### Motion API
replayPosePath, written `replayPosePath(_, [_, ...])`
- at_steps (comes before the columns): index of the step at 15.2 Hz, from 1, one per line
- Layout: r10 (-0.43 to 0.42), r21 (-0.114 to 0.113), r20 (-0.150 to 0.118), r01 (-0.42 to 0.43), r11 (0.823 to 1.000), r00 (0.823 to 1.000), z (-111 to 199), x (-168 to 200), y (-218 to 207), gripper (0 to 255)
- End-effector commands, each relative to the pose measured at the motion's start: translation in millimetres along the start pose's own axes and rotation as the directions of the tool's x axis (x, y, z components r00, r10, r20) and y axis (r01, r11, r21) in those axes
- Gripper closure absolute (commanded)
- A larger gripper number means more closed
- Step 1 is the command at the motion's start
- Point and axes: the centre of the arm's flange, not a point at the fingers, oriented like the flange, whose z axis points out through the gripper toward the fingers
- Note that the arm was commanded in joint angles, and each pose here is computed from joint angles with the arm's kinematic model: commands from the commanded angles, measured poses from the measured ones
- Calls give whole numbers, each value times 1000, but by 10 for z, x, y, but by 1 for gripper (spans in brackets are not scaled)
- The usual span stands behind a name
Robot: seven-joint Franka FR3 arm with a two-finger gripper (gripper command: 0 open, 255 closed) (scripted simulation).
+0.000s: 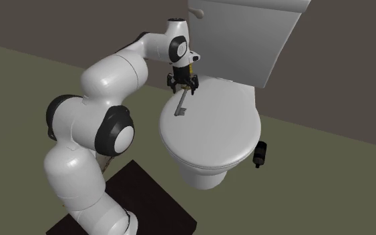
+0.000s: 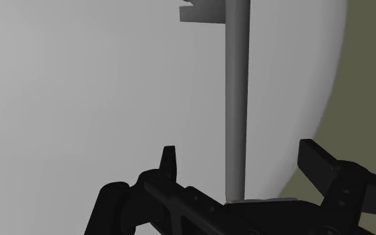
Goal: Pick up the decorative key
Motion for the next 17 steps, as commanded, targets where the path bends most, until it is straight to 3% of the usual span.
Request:
replayPosePath(1, [-1, 0, 0, 1, 1000, 1000, 100, 13, -19, 0])
replayPosePath(4, [-1, 0, 0, 1, 1000, 1000, 183, 20, -26, 0])
replayPosePath(5, [-1, 0, 0, 1, 1000, 1000, 181, 22, -23, 255])
replayPosePath(14, [-1, 0, 0, 1, 1000, 1000, 182, 20, -26, 255])
replayPosePath(17, [-1, 0, 0, 1, 1000, 1000, 25, 6, -12, 255])
